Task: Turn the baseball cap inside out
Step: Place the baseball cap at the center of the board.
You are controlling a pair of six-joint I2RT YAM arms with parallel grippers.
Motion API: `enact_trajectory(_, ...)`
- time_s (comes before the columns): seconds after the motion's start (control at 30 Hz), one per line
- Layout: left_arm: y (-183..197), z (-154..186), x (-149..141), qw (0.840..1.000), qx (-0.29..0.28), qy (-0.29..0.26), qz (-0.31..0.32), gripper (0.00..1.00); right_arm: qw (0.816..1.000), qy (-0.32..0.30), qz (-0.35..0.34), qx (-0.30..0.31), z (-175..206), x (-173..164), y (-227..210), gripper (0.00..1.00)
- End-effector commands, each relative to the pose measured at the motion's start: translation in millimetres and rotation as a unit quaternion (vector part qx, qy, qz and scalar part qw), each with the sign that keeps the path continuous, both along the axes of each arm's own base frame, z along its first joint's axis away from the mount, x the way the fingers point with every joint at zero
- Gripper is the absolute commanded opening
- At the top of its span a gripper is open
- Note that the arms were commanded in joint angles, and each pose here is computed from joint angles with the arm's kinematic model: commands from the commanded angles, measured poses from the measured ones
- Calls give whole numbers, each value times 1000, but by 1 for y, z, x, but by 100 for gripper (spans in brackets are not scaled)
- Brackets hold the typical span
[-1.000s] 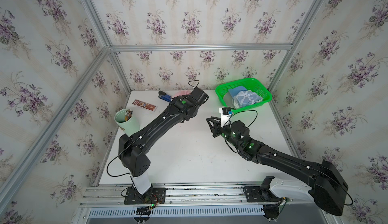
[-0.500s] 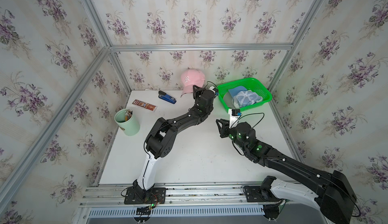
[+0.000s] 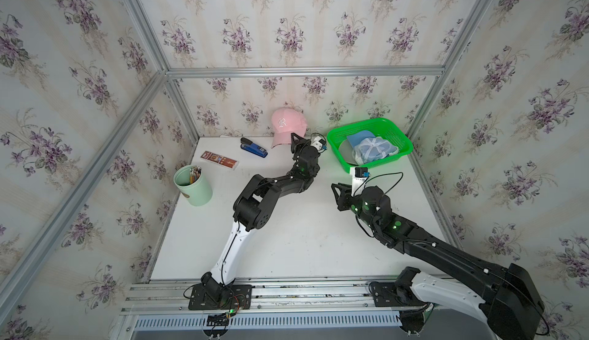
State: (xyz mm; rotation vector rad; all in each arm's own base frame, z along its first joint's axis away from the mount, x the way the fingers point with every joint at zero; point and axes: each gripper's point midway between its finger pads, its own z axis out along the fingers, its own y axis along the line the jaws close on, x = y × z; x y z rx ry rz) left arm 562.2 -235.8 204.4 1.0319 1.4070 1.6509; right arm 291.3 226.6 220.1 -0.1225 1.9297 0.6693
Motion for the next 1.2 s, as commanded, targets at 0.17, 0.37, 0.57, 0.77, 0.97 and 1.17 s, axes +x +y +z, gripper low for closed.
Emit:
enact_trajectory(0.17,10,-27,-11,1000,-19,-21,6,4,1000,5,22,12,2,0,11,30)
enact_trajectory(0.37,13,-53,-20,1000,-18,-13,14,5,1000,11,27,12,2,-1,13,29)
enact_trajectory(0.57,9,-64,-42,1000,-18,-15,17,5,1000,8,26,11,6,1,14,29)
enact_trajectory(0.77,12,-83,-59,999,-18,-5,31,8,999,12,35,18,5,2,20,29)
enact_trajectory(0.97,11,-99,-73,999,-15,2,40,28,999,12,39,21,5,3,24,29)
enact_trajectory(1.17,5,-101,-86,999,-28,2,38,67,999,6,42,24,12,5,25,29)
